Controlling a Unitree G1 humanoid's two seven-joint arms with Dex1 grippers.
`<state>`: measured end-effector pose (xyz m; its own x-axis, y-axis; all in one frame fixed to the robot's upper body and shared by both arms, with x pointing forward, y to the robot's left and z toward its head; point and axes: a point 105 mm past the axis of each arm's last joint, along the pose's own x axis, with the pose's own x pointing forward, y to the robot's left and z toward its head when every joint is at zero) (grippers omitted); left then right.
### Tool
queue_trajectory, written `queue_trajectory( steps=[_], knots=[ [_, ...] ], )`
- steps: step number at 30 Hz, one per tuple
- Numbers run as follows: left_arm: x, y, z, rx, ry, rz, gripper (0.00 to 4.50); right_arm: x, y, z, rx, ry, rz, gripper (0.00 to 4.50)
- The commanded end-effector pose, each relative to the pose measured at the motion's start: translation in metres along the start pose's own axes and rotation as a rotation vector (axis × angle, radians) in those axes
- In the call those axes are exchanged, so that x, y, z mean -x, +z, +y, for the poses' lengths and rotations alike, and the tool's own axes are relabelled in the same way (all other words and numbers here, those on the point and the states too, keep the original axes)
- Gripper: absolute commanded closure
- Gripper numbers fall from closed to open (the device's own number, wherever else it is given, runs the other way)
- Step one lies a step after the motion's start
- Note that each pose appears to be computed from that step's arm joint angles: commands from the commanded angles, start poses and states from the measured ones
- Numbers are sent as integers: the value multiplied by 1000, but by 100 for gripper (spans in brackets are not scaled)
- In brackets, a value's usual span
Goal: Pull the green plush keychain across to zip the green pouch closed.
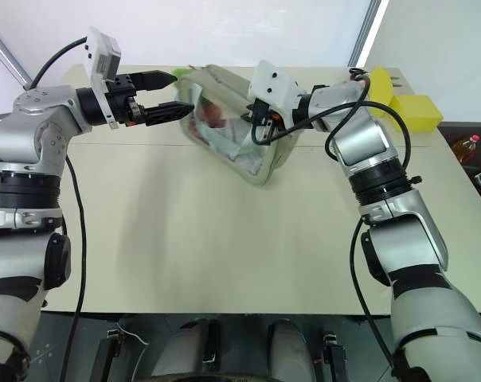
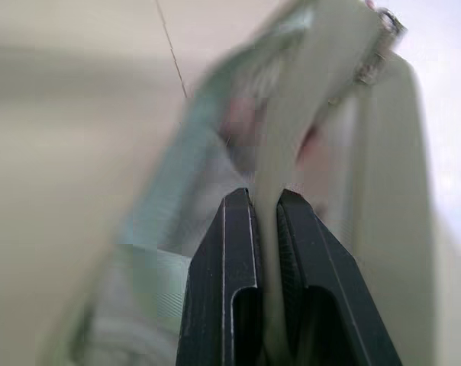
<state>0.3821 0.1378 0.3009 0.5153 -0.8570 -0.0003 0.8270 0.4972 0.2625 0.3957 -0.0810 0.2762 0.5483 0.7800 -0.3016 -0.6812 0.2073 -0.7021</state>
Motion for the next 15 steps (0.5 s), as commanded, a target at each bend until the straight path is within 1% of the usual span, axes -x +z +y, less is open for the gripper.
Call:
queue_trajectory(
  steps=[1, 4, 6, 7, 9, 10, 13, 15],
  knots=[
    [4, 16, 0, -38, 5, -51, 0, 10, 13, -1, 74, 19, -69, 445],
    [2, 16, -3, -34, -5, -56, 0, 6, 0, 15, 109, 80, -43, 445],
    [1, 16, -4, -34, -9, -59, 0, 8, -7, 20, 94, 103, -30, 366],
    [1, 16, -5, -33, -9, -60, 0, 9, -8, 21, 90, 107, -28, 339],
    [1, 14, -4, -30, -8, -53, 0, 15, -8, 16, 117, 71, -15, 245],
    [2, 13, -4, -29, -8, -49, 0, 22, 0, 8, 121, 40, -16, 182],
    [5, 13, -2, -28, -6, -47, 0, 32, 14, -4, 147, -14, -4, 40],
    [5, 15, -2, -26, -1, -51, 0, 30, 29, -13, 178, -73, 20, 40]
  ],
)
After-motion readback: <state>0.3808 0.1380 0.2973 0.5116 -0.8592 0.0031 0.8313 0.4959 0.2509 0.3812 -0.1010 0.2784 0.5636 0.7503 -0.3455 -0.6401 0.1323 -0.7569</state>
